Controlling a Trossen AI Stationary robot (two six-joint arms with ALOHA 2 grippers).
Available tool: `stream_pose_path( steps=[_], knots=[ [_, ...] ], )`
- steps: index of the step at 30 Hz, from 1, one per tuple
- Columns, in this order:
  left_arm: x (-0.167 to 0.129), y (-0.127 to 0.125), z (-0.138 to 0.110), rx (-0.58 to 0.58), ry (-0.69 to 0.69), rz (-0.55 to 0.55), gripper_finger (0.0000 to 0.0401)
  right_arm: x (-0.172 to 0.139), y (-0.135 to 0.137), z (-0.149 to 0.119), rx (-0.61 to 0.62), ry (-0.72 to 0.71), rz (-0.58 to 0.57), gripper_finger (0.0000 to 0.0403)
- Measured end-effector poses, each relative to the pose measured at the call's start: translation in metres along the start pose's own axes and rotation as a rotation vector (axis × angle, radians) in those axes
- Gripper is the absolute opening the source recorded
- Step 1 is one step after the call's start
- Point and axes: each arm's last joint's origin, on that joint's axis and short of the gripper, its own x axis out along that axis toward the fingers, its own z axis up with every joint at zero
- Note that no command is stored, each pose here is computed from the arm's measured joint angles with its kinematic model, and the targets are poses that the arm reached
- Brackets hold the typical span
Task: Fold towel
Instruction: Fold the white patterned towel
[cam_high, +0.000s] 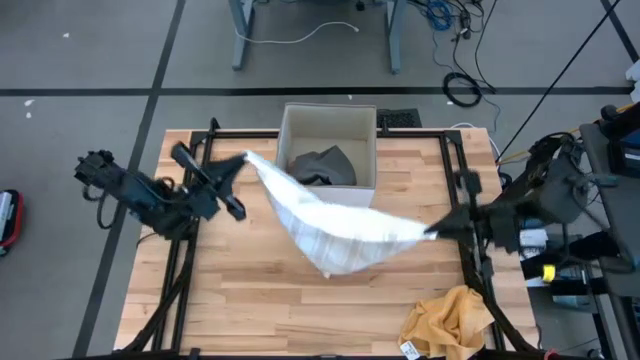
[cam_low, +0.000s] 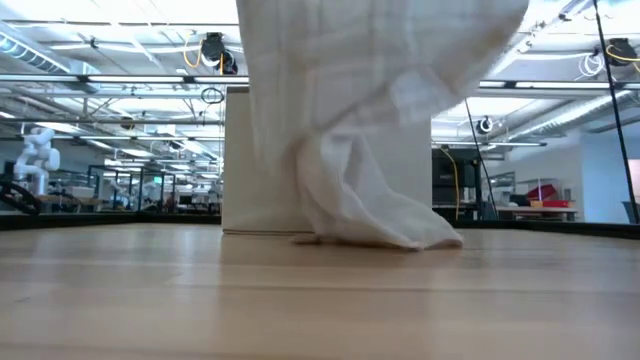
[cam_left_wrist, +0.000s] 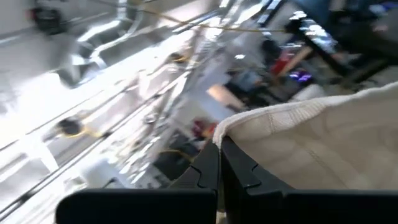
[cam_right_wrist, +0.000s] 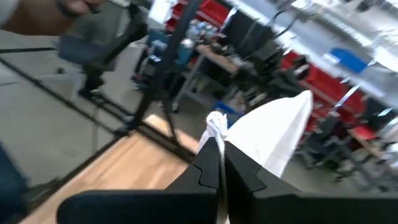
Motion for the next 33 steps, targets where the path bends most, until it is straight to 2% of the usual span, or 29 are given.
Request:
stream_pose_path(
  steps=[4, 7, 11, 15, 20, 23, 27, 33],
  knots=[
    [-0.001, 0.020, 0.001, -0.033, -0.008, 0.091, 0.0000, -0.007, -0.017, 0.010, -0.038, -0.030, -0.053, 0.0000],
    [-0.004, 0.031, 0.002, -0.072, -0.013, 0.098, 0.0000, -0.012, -0.024, 0.015, -0.049, -0.045, -0.072, 0.0000],
    [-0.008, 0.032, 0.005, -0.106, -0.017, 0.075, 0.0000, -0.012, -0.025, 0.013, -0.038, -0.034, -0.062, 0.0000],
    [-0.014, 0.025, 0.010, -0.074, -0.048, 0.011, 0.0000, -0.011, -0.020, 0.006, 0.013, 0.018, 0.006, 0.0000],
    [-0.022, 0.014, 0.014, -0.109, -0.067, -0.081, 0.0000, -0.004, -0.009, 0.002, 0.108, 0.048, 0.136, 0.0000],
    [-0.027, 0.002, 0.014, -0.125, -0.019, -0.154, 0.0000, 0.006, 0.002, -0.002, 0.158, 0.100, 0.238, 0.0000],
    [-0.035, -0.021, 0.007, -0.115, 0.067, -0.260, 0.0000, 0.024, 0.019, -0.009, 0.196, 0.206, 0.312, 0.0000],
    [-0.056, -0.045, -0.004, -0.233, 0.140, -0.398, 0.0000, 0.055, 0.047, -0.018, 0.236, 0.332, 0.380, 0.0000]
  ],
)
